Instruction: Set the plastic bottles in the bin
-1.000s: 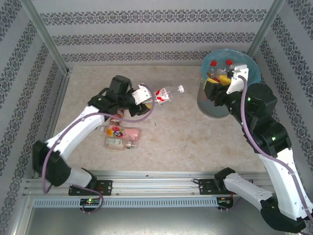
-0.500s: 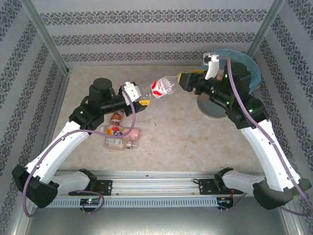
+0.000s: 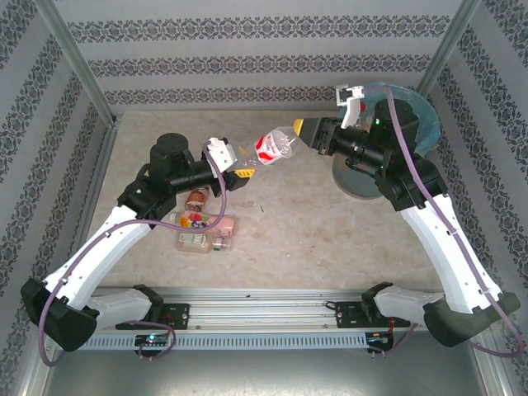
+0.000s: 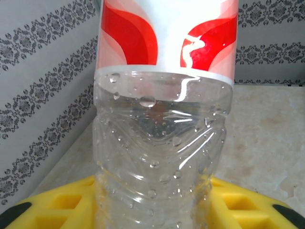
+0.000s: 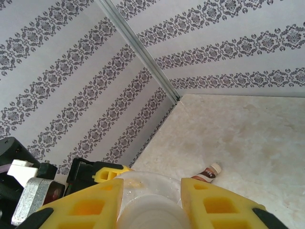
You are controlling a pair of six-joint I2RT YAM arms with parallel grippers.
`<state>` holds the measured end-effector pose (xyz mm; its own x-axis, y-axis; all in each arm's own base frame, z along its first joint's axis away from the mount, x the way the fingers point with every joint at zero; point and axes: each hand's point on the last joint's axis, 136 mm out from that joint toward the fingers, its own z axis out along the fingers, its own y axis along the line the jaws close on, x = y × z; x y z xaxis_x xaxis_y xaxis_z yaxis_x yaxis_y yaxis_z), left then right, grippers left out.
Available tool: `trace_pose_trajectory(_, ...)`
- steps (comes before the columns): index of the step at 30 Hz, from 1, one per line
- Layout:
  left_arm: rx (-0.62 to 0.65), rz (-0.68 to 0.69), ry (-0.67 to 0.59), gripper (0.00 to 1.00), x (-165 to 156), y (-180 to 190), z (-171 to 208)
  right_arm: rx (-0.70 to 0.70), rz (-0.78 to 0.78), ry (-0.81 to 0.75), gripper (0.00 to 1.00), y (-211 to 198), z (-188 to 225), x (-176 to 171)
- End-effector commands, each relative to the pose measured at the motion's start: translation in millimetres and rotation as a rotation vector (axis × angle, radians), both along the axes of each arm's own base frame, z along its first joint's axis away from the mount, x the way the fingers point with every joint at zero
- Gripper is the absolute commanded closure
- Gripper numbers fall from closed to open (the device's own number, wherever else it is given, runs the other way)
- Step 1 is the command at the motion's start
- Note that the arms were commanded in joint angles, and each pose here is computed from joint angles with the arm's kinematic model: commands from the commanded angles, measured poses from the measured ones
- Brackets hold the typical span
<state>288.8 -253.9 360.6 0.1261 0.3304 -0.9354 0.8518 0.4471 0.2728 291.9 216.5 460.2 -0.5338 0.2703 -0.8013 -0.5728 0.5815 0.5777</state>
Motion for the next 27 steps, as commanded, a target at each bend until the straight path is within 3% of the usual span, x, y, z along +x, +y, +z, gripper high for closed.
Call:
trace_pose_trajectory(1,-0.088,0.019,-0.053,0.39,1.4,0.5,24.5,0.006,-0.012,-0.066,0.88,-8.2,24.2,-13.0)
trace_pose_trajectory(4,-0.118,0.010,-0.071,0.14,-2.4,0.6,26.1,-0.058,-0.166,-0.129,0.97,-38.9,37.3,-10.0)
trace_pose_trajectory(7,-0.165,0.010,-0.105,0.01,-8.1,3.6,31.4,-0.117,-0.323,-0.190,1.00,-77.7,55.8,-7.0)
trace_pose_trajectory(13,-0.170,0.031,-0.103,0.00,-8.4,7.2,35.1,-0.217,-0.594,-0.307,1.00,-148.3,96.7,1.3)
trace_pose_trajectory(17,-0.190,0.039,-0.084,0.00,-7.5,7.5,39.0,-0.410,-0.786,-0.366,1.00,-185.6,111.0,15.8)
trace_pose_trajectory(21,-0.207,0.044,-0.028,0.00,-2.4,4.0,38.3,-0.634,-0.938,-0.342,1.00,-216.9,103.2,46.9)
trace_pose_trajectory(27,-0.212,0.015,0.057,0.01,-1.7,-4.8,34.8,-0.806,-0.988,-0.174,1.00,-245.8,63.2,84.5)
